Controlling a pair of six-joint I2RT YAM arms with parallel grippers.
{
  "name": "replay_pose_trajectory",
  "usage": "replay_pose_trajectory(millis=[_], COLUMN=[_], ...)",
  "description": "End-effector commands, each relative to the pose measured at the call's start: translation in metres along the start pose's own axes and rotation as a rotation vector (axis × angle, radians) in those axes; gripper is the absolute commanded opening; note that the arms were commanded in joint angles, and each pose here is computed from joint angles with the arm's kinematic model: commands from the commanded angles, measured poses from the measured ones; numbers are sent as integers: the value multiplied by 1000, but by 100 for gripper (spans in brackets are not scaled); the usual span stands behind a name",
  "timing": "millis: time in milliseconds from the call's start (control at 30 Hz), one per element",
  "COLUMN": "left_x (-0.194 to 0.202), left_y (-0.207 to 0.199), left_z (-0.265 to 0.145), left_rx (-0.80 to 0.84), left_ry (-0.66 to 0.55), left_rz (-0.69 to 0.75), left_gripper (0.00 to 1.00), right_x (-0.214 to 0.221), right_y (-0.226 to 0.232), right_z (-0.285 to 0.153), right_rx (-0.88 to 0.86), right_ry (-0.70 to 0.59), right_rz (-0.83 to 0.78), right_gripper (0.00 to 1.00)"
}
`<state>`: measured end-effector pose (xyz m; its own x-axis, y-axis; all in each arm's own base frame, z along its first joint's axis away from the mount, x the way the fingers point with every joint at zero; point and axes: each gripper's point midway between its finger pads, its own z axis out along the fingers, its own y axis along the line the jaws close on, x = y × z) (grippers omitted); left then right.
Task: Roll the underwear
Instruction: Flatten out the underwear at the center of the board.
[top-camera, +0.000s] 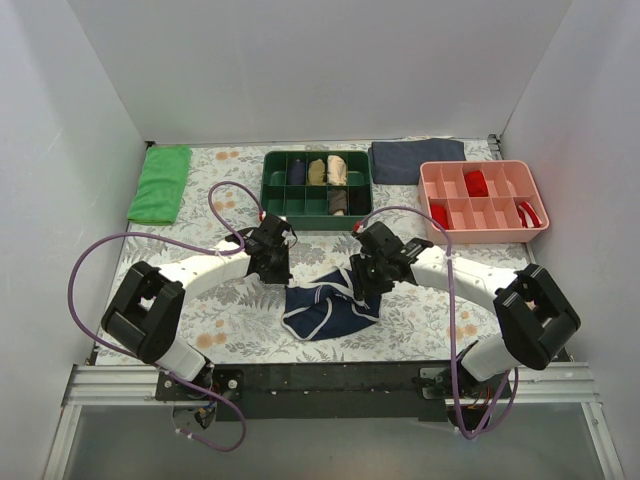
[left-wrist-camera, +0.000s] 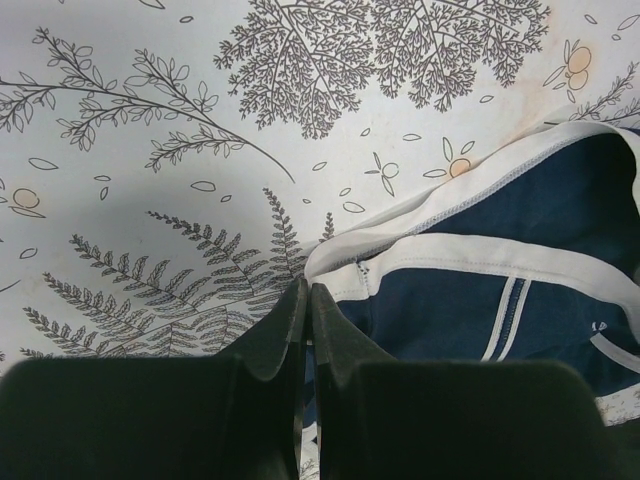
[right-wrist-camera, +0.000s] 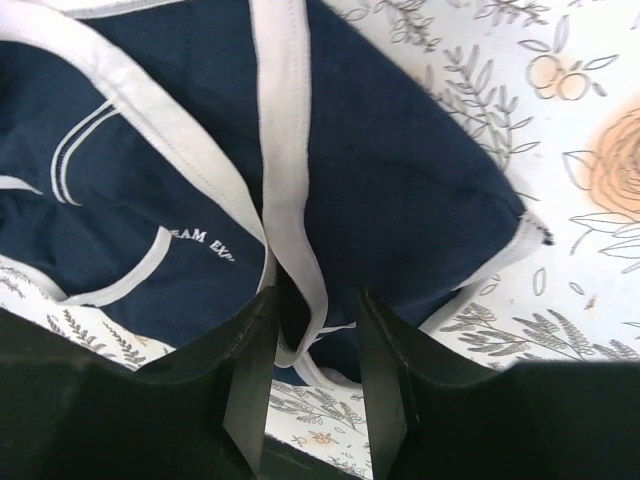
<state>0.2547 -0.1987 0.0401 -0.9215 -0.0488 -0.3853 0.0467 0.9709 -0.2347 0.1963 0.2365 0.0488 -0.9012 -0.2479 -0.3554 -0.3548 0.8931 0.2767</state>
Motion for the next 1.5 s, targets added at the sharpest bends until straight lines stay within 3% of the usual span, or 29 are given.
replay_pose_trajectory(millis=[0, 300, 633, 833, 967, 1200, 1467], left_x=[-4, -5, -3, -18, -51, -91, -108], left_y=[-4, -4, -2, -2, -16, -27, -31], left_z=[-2, -1, -2, -21, -61, -127, -191], left_rx=[22, 22, 16, 4, 36, 47, 80], left_ry=[-14, -14, -13, -76, -177, -304, -403], left_rz=[-13, -6, -9, -1, 12, 35, 16], left_gripper=[0, 0, 0, 0, 0, 0, 0], right_x=[2, 12, 1, -19, -44, -53, -65], right_y=[16, 5, 3, 3, 10, 14, 22], right_z=[1, 9, -6, -41, -86, -127, -184], right_rx=[-47, 62, 111, 129, 105, 78, 0], right_ry=[0, 30, -31, -145, -294, -375, -532], right_rz=[-18, -36, -37, -27, -20, -2, -5], right_gripper=[46, 44, 1, 1, 1, 1, 1])
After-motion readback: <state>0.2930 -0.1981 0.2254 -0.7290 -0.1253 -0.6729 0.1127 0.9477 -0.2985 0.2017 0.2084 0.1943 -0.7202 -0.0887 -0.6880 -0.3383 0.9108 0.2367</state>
